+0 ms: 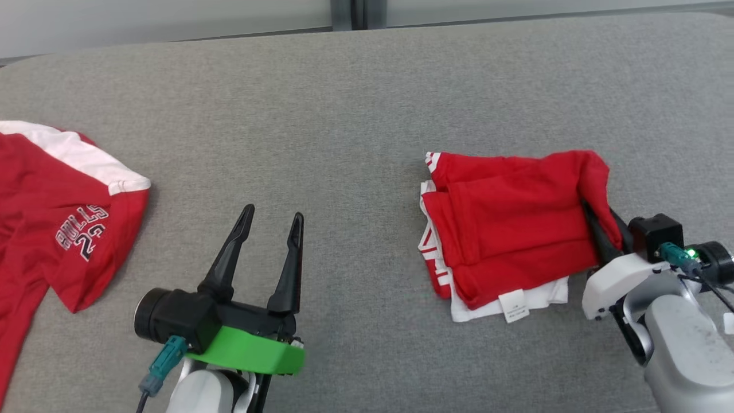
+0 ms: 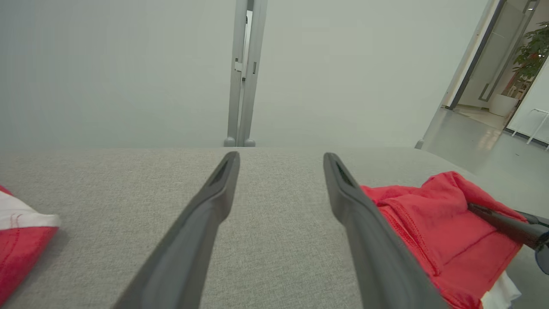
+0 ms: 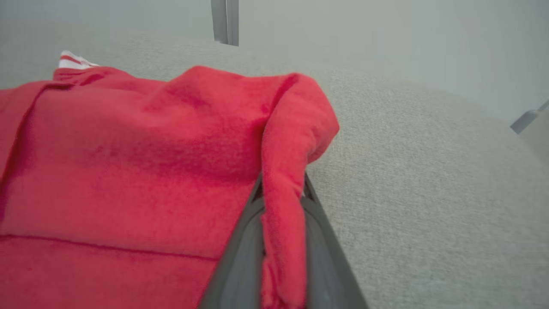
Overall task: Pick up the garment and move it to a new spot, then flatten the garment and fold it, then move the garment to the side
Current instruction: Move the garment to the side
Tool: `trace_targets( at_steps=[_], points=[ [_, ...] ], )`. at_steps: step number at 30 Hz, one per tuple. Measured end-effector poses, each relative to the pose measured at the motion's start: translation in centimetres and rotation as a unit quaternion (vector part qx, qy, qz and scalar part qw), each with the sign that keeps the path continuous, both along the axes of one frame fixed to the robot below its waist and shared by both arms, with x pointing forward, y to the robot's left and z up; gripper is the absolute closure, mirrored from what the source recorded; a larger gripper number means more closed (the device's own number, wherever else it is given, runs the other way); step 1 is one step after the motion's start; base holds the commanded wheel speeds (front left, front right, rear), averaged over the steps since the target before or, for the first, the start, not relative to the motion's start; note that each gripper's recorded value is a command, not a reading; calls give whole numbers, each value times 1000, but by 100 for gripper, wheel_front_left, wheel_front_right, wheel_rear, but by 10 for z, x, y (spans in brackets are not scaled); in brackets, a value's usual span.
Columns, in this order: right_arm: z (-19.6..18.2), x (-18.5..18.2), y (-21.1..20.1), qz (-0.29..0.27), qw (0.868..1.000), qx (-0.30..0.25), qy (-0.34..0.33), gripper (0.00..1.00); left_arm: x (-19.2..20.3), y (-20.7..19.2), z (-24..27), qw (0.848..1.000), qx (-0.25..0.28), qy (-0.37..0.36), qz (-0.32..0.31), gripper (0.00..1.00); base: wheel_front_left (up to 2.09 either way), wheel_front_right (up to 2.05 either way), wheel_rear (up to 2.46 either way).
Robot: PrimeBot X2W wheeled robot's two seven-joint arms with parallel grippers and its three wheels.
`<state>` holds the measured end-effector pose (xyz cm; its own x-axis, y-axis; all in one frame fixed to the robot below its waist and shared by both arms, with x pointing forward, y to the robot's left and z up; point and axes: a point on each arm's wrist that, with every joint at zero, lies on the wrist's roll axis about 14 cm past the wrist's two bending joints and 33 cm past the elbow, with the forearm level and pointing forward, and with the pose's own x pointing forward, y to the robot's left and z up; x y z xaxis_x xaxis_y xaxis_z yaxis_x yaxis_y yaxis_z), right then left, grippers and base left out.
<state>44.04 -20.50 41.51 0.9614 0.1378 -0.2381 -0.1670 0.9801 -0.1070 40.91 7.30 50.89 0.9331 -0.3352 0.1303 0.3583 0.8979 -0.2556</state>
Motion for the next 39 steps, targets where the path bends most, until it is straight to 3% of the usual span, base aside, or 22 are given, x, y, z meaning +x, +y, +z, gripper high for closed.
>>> trace_targets(
  at_steps=[10,22,29,36,38,39],
  points=[
    [17,17,-92,-32,992,-120,1,100,26,-55,-11,997,1,-6,-80,0,0,0,0],
    [20,37,-199,-97,965,-241,45,100,65,-92,-34,989,-6,-15,-147,0,0,0,0],
    [9,33,-236,-147,952,-258,78,100,72,-91,-55,989,-7,4,-149,0,0,0,0],
    [19,46,-245,-178,952,-243,55,100,78,-75,-58,991,5,4,-132,0,0,0,0],
    [18,47,-245,-181,952,-242,55,0,81,-71,-58,992,8,2,-126,0,0,0,0],
    [17,47,-244,-181,952,-241,57,0,83,-69,-57,992,10,0,-124,0,0,0,0]
  ],
)
